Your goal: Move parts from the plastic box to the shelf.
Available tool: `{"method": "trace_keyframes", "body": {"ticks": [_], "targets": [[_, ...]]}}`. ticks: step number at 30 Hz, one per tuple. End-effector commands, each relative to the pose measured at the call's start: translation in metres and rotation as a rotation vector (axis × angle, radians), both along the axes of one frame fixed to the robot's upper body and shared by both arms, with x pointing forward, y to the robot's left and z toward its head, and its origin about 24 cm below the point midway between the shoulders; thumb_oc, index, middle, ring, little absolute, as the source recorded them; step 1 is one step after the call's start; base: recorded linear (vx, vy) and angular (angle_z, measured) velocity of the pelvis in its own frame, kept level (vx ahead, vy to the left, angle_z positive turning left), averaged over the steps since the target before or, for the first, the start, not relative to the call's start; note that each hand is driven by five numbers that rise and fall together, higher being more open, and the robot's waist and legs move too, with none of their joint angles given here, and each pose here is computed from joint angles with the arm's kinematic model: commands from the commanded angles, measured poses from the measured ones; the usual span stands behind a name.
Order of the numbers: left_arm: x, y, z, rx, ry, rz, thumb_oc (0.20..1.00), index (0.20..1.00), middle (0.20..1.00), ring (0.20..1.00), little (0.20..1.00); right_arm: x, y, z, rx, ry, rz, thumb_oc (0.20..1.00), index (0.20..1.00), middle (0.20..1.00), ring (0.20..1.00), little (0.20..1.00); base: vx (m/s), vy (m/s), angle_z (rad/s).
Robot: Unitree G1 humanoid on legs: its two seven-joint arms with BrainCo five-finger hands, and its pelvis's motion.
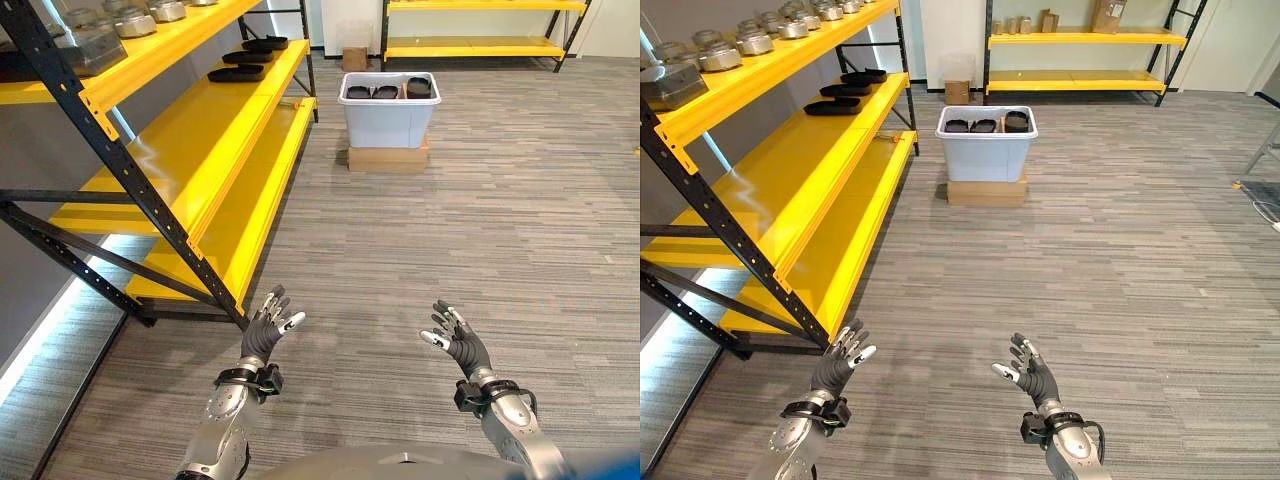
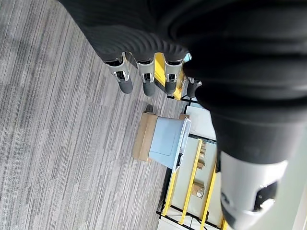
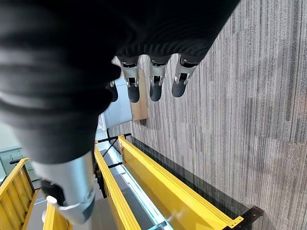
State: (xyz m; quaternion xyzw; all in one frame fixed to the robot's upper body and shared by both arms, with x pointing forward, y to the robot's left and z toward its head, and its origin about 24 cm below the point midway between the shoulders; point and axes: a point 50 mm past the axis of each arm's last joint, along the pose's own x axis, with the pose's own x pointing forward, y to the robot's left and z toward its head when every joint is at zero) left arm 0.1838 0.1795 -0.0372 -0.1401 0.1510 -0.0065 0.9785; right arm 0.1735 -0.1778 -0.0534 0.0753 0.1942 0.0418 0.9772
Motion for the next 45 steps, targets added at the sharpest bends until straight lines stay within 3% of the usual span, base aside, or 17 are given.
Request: {"method": "trace_keyframes", "body": {"ticks": [1,45], "targets": [[0.0098,0.0052,0.0135,0.009,-0.090,-0.001,1.000,1.000,1.000,1.000,1.000,0.0131,0.0078,0.0157,0.050,-0.105,0.011,1.000,1.000,1.000,1.000,1.000,0.00,0.000,0.00],[0.0140,0.0053,0.0167,0.037,-0.110,0.002,1.000,1.000,1.000,1.000,1.000,0.0168,0.0099,0.0143,0.010,-0.103,0.023,1.000,1.000,1.000,1.000,1.000,0.00,0.010,0.00]]}}
